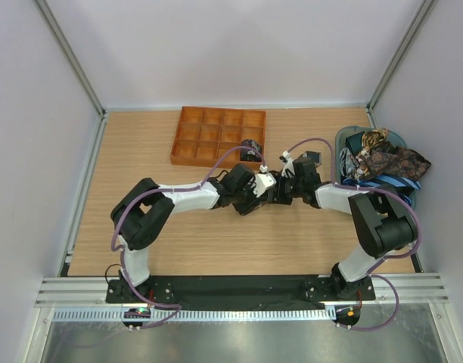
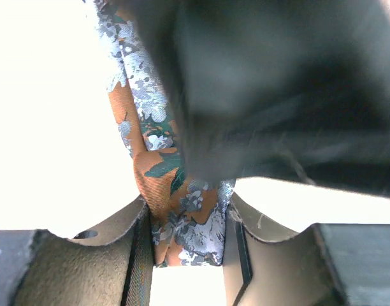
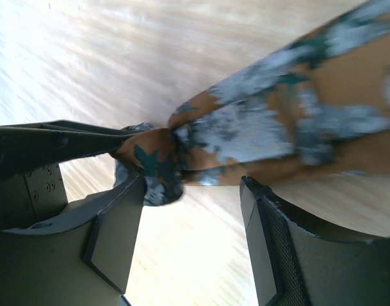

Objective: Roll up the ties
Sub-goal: Roll the tie

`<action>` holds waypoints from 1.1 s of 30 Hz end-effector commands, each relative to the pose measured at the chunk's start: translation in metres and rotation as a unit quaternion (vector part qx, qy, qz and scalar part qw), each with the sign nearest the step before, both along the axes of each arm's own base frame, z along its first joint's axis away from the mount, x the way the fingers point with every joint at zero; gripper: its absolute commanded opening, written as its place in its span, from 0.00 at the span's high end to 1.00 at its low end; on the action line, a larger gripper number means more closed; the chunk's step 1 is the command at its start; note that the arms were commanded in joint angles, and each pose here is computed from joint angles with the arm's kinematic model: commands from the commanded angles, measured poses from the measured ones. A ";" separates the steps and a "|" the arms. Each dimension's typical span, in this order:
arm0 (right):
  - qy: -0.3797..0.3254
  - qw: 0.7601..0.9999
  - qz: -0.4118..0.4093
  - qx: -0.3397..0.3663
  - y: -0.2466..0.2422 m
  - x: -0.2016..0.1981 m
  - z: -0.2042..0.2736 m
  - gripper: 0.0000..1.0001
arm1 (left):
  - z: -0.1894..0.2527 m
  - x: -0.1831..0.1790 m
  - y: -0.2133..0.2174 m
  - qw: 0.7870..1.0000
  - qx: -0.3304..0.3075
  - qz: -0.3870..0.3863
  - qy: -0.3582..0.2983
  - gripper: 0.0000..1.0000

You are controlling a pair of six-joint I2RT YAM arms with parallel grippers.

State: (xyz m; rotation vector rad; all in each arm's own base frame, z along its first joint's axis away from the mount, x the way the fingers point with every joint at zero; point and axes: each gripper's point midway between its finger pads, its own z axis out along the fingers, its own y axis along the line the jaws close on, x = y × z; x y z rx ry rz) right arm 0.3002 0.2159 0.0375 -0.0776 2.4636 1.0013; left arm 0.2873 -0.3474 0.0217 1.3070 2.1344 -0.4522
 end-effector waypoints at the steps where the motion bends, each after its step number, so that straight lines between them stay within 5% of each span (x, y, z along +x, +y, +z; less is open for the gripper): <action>1: -0.036 0.999 -0.018 0.029 -0.003 0.022 0.019 0.34 | -0.039 -0.012 0.054 0.993 0.092 0.050 0.061 0.68; 13: -0.063 0.994 -0.045 0.072 -0.016 0.028 0.045 0.41 | -0.043 -0.013 0.054 0.991 0.099 0.052 0.071 0.69; 21: -0.187 0.973 -0.098 -0.092 -0.051 0.003 0.083 0.44 | -0.048 -0.020 0.059 0.984 0.123 0.062 0.110 0.69; 33: -0.339 0.915 0.064 -0.210 0.029 -0.085 0.096 0.45 | -0.042 -0.028 0.061 0.964 0.174 0.094 0.180 0.68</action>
